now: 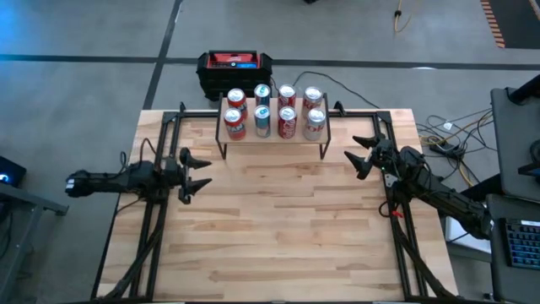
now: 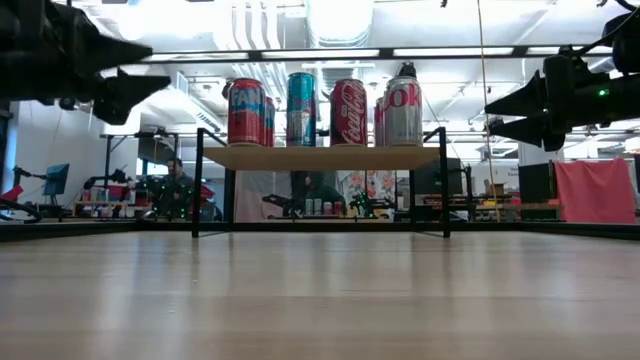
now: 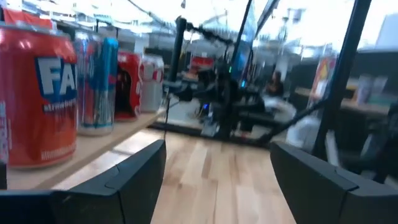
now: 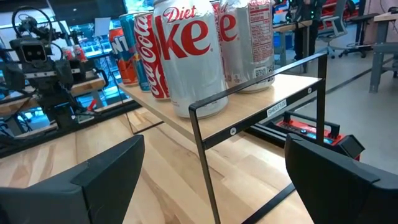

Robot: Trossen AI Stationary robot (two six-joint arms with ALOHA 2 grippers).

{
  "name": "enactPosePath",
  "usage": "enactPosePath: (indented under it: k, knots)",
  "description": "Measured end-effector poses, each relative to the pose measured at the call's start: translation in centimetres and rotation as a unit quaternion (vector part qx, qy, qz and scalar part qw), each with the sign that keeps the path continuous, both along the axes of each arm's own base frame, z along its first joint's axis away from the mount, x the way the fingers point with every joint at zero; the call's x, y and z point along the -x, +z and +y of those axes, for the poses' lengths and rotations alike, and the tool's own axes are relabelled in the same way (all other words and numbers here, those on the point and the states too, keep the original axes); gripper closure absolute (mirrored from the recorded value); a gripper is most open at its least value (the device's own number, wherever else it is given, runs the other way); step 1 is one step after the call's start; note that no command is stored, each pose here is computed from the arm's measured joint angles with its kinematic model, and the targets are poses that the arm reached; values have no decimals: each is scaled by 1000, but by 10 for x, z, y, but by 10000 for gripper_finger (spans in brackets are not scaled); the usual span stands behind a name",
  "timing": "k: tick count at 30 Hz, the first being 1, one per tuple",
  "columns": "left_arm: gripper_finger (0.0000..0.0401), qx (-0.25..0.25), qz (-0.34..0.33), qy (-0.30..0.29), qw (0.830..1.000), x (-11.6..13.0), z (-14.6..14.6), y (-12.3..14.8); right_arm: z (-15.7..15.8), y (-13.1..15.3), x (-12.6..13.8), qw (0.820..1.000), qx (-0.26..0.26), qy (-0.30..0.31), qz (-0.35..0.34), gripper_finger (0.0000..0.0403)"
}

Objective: Place canned beverage on shelf
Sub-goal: Return to Home Position

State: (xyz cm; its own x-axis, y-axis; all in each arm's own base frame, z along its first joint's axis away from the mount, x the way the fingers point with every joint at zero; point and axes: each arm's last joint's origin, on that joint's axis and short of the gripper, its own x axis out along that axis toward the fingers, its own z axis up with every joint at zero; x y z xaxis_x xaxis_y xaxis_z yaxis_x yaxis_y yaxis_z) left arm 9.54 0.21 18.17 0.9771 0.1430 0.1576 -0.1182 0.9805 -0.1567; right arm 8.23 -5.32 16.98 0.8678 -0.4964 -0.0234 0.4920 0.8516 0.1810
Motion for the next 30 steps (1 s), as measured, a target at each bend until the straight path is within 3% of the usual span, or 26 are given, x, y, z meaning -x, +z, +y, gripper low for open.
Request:
enactPosePath:
  k: [2, 6, 9, 20, 30]
  knots:
    - [127, -28, 26, 4, 999, -1, 0, -4, 0, 0, 0, 1000, 0, 0, 0, 37]
    - [127, -192, 80, 22, 978, -1, 0, -10, 0, 0, 0, 1000, 0, 0, -1, 37]
    - [127, -261, 92, 30, 960, -2, 1, -10, 0, 0, 0, 1000, 0, 0, -1, 37]
    - [127, -213, 83, 26, 973, -2, 1, -9, 0, 0, 0, 1000, 0, 0, 0, 37]
    - [127, -211, 83, 25, 974, -2, 1, -9, 0, 0, 0, 1000, 0, 0, 0, 37]
